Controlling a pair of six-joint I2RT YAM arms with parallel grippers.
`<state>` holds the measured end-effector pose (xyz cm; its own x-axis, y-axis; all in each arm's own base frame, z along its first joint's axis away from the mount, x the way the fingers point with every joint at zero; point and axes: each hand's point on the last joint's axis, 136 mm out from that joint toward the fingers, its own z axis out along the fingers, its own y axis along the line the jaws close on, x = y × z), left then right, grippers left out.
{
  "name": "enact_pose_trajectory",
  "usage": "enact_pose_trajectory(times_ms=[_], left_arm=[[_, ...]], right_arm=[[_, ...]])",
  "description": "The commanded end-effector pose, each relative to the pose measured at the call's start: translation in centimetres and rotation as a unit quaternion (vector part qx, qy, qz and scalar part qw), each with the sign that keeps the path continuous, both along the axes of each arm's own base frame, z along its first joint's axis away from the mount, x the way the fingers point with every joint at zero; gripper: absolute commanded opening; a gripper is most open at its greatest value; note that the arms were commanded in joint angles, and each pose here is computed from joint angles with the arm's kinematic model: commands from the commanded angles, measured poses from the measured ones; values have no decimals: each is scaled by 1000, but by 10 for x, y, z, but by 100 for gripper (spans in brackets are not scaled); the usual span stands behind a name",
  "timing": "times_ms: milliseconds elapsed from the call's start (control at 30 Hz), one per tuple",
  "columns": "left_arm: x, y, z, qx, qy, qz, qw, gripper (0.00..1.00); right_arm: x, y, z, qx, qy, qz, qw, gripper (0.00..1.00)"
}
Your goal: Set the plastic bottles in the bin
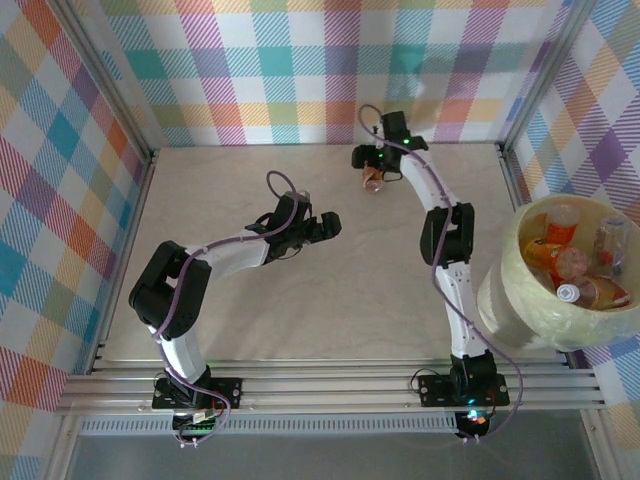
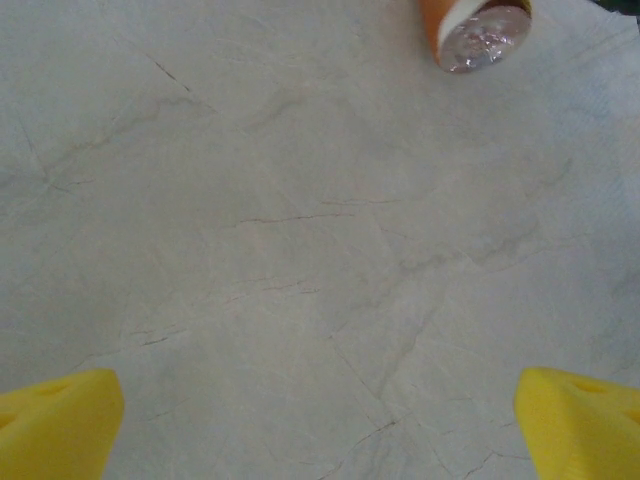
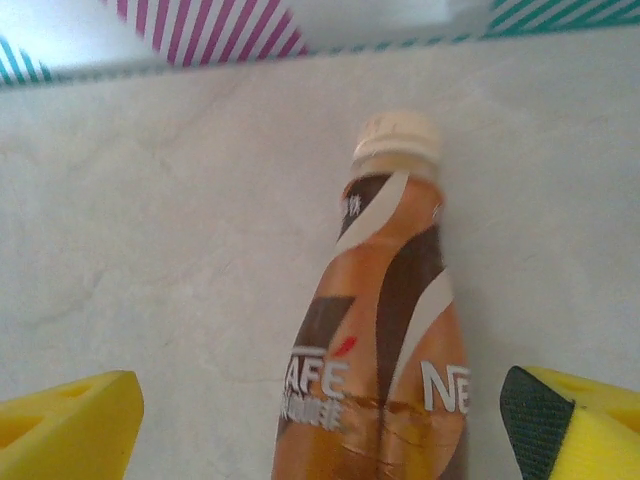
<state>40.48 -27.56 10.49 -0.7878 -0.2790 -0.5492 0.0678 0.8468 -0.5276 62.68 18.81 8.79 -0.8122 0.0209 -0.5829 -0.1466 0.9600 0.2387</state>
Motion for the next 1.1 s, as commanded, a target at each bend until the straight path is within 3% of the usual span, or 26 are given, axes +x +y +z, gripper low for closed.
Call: enact_pose_trajectory(times_ms=[0, 300, 500, 800, 1067], left_arm=[[3, 8, 17, -9, -22, 11, 1000, 100], [-2, 13, 15, -3, -19, 13, 1000, 100], [-5, 13, 17, -11, -18, 12, 1000, 100], [-17, 4, 43, -58, -43, -17, 997, 100], [-30, 7, 62, -78, -56, -29, 995, 100]], right_arm=[[-36, -15, -50, -83, 95, -7, 992, 90], [-44, -5, -56, -90, 104, -18, 990, 70], [-38, 1, -29, -87, 63, -18, 994, 56], [-70, 26, 81, -82, -62, 36, 994, 50], [-160, 9, 187, -50, -122, 63, 989, 49]])
